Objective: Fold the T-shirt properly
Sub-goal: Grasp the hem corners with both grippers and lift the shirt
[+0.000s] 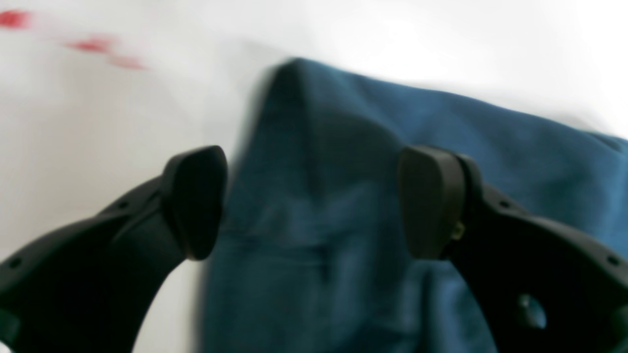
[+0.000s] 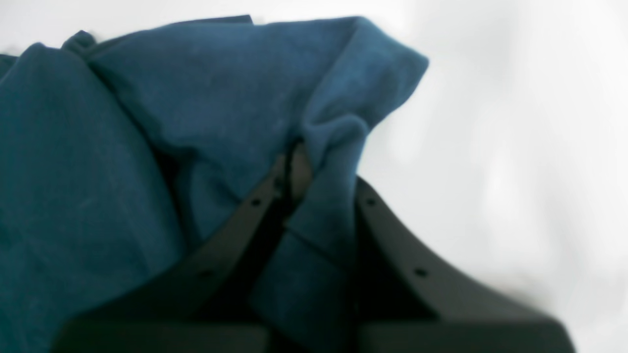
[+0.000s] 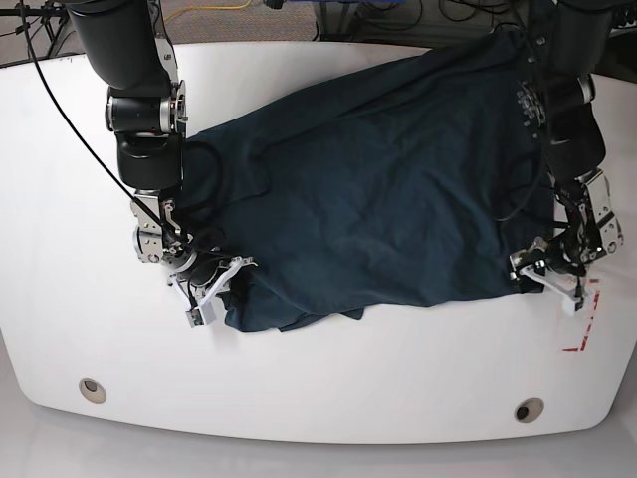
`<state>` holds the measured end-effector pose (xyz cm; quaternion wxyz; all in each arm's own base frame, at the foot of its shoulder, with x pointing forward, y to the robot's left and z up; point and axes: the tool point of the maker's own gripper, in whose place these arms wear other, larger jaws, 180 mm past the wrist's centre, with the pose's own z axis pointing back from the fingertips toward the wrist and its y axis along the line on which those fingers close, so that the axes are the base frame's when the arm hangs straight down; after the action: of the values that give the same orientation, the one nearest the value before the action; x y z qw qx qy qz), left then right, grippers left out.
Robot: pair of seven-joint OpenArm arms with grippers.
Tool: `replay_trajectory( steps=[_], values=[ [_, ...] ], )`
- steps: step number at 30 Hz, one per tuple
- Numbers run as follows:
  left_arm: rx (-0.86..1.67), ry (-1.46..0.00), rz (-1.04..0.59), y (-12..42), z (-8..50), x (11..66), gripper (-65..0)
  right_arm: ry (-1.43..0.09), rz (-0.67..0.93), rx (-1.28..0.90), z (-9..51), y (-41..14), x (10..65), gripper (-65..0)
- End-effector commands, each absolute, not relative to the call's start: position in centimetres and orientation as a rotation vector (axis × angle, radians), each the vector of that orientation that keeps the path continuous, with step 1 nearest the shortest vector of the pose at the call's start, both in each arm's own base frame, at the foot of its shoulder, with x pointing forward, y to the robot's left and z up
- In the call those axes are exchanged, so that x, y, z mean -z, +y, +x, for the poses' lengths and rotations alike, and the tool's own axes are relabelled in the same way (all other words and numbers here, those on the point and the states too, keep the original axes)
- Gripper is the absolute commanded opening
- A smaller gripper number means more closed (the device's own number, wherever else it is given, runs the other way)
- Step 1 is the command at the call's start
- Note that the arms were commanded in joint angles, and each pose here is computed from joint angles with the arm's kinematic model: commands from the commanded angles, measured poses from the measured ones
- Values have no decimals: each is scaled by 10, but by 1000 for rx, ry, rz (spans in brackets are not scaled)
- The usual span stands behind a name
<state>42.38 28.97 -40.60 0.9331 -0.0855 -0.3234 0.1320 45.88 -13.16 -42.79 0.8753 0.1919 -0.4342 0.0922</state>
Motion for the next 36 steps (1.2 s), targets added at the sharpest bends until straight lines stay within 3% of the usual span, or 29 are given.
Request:
replay_trajectory(
  steps=[1,7,9,16,18,27,36],
  values=[
    [-255,-646,-191,282,426,401,-139,-896,388,-221,463,-133,423,-645],
    [-252,-642,-203,275,427,402,-146,-896,389,-221,463,-132,423,-645],
    [-252,-642,-204,274,427,403,-194,-896,389,-221,463,-132,423,-645],
    [-254,-647,-201,275,426,404,-585,-896,389,-221,463,-132,423,-645],
    [-255,-653,-200,275,427,403,-636,-896,389,-221,463,-132,423,-645],
    [-160,-662,-236,266,427,398,-644,-938,374,-257,468,-130,408,-647],
    [-126,-761,-154,281,429,342,-644,-1018,232,-367,456,-149,346,-647]
  ],
)
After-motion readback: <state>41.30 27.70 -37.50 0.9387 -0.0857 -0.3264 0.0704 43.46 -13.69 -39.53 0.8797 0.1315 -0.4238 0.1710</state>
